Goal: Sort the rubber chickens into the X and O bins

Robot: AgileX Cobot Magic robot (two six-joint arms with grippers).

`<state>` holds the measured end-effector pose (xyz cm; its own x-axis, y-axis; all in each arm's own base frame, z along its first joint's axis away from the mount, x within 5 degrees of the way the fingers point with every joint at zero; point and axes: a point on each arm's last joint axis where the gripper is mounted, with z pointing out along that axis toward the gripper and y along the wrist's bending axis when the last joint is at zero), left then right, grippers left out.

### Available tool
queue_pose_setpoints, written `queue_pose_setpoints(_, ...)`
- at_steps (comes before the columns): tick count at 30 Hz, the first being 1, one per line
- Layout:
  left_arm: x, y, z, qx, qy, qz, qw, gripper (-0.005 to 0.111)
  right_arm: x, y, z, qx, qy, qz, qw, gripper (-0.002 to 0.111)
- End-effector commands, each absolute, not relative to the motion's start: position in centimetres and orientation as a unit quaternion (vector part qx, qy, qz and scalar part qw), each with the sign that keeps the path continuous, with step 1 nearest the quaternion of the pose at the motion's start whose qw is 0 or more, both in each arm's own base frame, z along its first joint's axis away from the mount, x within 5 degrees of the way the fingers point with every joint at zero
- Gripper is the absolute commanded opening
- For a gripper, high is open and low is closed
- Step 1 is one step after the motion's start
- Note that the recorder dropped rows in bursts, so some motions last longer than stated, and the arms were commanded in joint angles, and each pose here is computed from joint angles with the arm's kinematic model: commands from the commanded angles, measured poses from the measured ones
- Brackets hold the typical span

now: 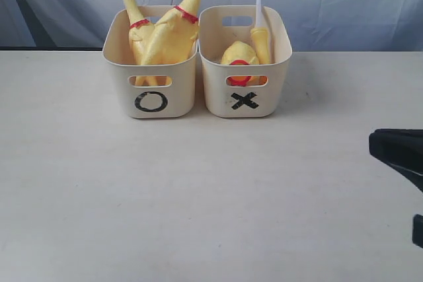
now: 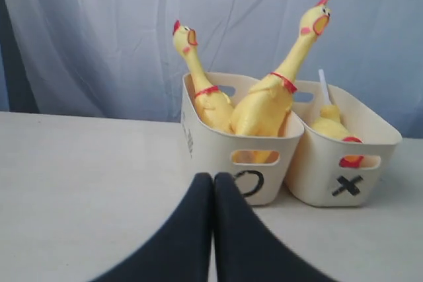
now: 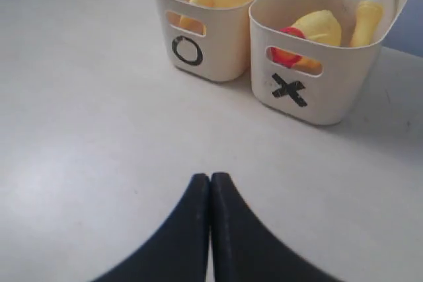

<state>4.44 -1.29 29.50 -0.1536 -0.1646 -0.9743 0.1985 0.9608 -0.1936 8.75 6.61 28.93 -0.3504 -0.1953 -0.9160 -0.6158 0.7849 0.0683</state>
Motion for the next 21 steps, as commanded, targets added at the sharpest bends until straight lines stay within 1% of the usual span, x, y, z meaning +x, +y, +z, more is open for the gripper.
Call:
queue_pose_setpoints(1,3.1,-0.9,29.7,-0.009,0.716,-0.125,0.686,0.000,7.4,5.5,29.8,-0.186,0.742,0.251,0.594,0.000)
queue_pose_setpoints(3,2.4,-0.8,29.8,-0.014,0.703,-0.121,0.701,0.000,6.6,4.9,30.3,-0.167,0.713,0.259,0.630,0.000)
queue_pose_setpoints(8,2.1,-0.7,29.9,-0.014,0.697,-0.121,0.707,0.000,5.2,4.1,30.9,-0.167,0.684,0.265,0.659,0.000)
queue_pose_setpoints(21,2.1,-0.7,29.9,-0.014,0.697,-0.121,0.707,0.000,4.6,3.8,31.1,-0.166,0.671,0.269,0.670,0.000)
